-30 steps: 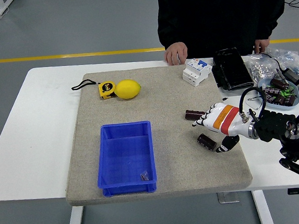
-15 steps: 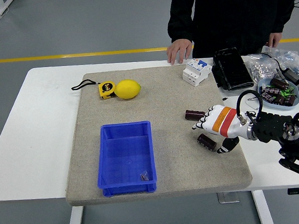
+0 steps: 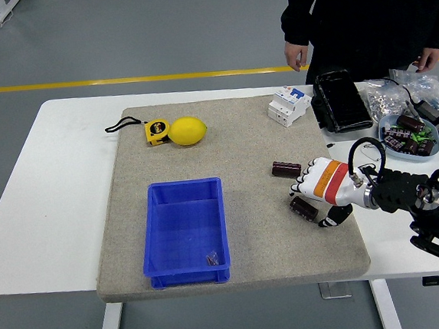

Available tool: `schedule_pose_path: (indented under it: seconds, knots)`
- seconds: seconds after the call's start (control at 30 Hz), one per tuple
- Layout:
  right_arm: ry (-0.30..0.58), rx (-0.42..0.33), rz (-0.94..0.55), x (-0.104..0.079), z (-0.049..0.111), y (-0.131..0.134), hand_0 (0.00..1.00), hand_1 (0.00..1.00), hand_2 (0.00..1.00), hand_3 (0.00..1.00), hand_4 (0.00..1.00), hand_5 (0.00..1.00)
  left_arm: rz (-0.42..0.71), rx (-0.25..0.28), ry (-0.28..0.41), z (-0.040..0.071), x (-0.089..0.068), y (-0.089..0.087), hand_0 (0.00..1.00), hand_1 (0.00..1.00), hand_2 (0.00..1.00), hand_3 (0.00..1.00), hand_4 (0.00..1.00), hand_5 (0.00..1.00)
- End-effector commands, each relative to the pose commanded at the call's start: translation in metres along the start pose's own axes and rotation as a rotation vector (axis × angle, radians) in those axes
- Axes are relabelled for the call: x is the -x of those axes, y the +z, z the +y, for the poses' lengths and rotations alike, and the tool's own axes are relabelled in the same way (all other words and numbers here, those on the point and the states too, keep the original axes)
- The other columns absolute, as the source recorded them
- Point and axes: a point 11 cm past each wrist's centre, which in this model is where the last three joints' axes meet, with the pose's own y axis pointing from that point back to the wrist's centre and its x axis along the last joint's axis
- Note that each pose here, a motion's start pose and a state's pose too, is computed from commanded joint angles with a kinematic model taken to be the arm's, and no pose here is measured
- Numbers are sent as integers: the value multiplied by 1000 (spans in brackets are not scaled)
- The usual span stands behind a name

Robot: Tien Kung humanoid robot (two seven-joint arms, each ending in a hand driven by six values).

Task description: Pick up the battery,place it into the box

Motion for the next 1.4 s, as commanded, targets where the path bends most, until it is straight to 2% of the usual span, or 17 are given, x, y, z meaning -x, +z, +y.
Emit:
schedule_pose_path:
  seconds: [0.03, 0.07, 0.67, 0.8, 0.9, 1.03, 1.23, 1.3, 1.4]
  knots:
    - [3, 0, 0, 0, 0, 0, 580, 588, 672, 713, 934, 282, 0, 0, 0, 0, 0, 0, 720, 680, 680, 586, 633, 543]
    - [5, 1, -1, 0, 0, 0, 520, 534, 591, 588, 839, 251, 0, 0, -1, 0, 0, 0, 720, 680, 681, 586, 634, 543]
    - [25, 11, -21, 0, 0, 0, 450, 479, 542, 546, 783, 234, -1, 2, -4, 0, 2, 0, 720, 680, 680, 585, 633, 544]
    - [45, 25, -46, -6, 2, 2, 450, 479, 542, 546, 783, 234, -1, 2, -3, 0, 1, 1, 720, 680, 680, 585, 633, 544]
    - [86, 36, -83, -19, 2, 2, 444, 478, 538, 539, 766, 224, -1, 0, -2, 0, 1, 0, 720, 680, 679, 585, 633, 544]
    - [164, 30, -123, -46, -3, -6, 444, 478, 538, 539, 766, 224, -4, -5, 0, 0, 0, -3, 720, 680, 679, 585, 633, 544]
    - [289, -17, -167, -97, -24, -38, 442, 477, 536, 537, 764, 225, -9, -17, 5, -1, -2, -9, 720, 680, 677, 585, 633, 543]
    - [306, -33, -182, -112, -31, -52, 446, 488, 550, 566, 779, 229, -11, -19, 5, -1, -3, -9, 719, 680, 676, 585, 633, 544]
    - [288, -52, -196, -123, -40, -69, 446, 488, 550, 566, 779, 229, -10, -20, 6, -1, -3, -10, 719, 680, 676, 585, 633, 544]
